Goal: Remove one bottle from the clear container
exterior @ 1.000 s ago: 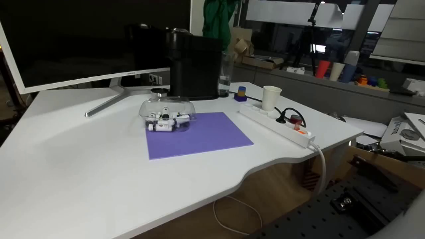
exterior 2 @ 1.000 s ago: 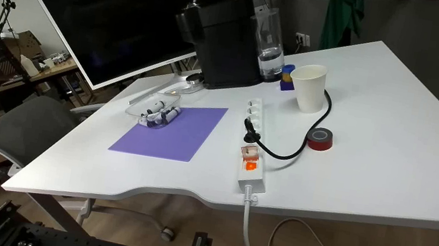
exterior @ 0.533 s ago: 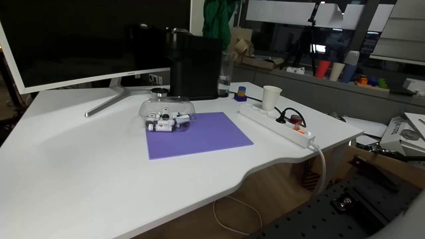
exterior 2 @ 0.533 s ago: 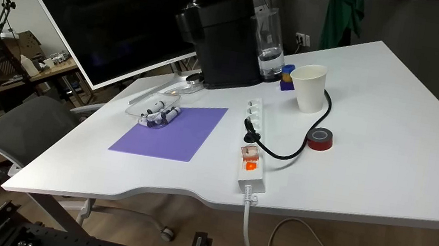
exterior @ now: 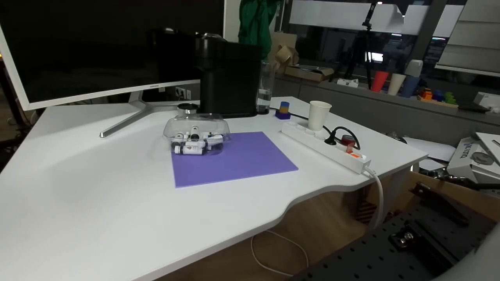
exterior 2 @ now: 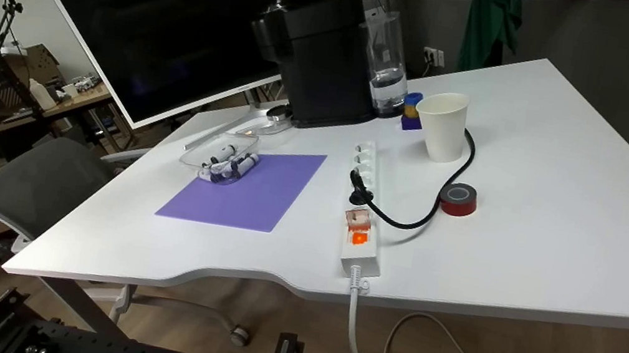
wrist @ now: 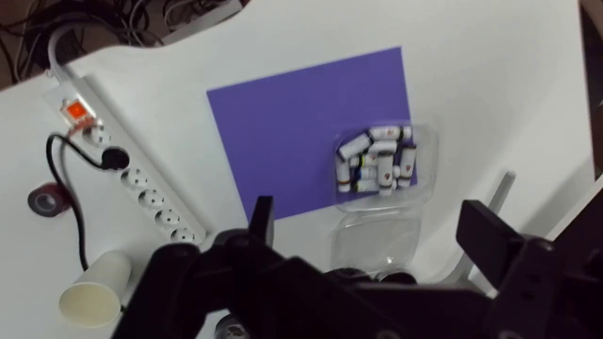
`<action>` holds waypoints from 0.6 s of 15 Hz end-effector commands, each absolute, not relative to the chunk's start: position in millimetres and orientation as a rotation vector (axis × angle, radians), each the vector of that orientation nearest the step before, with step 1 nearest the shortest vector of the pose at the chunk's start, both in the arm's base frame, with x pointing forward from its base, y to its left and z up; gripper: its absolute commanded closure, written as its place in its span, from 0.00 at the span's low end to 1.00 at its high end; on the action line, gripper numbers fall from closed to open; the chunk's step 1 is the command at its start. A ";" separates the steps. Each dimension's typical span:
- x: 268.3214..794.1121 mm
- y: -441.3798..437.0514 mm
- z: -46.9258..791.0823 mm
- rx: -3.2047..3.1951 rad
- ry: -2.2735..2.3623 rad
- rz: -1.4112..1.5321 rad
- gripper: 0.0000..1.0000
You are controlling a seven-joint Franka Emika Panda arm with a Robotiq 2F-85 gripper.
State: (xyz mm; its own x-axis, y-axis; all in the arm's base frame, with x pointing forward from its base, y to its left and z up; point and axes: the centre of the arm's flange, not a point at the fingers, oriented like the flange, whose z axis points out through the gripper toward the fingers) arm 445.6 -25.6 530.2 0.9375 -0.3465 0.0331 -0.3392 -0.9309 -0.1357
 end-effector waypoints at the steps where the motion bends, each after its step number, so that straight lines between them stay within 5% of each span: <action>1: 492.8 -29.4 490.3 -3.047 0.618 -0.194 0.00; 9: 554.6 0.6 365.0 -3.168 0.529 0.124 0.00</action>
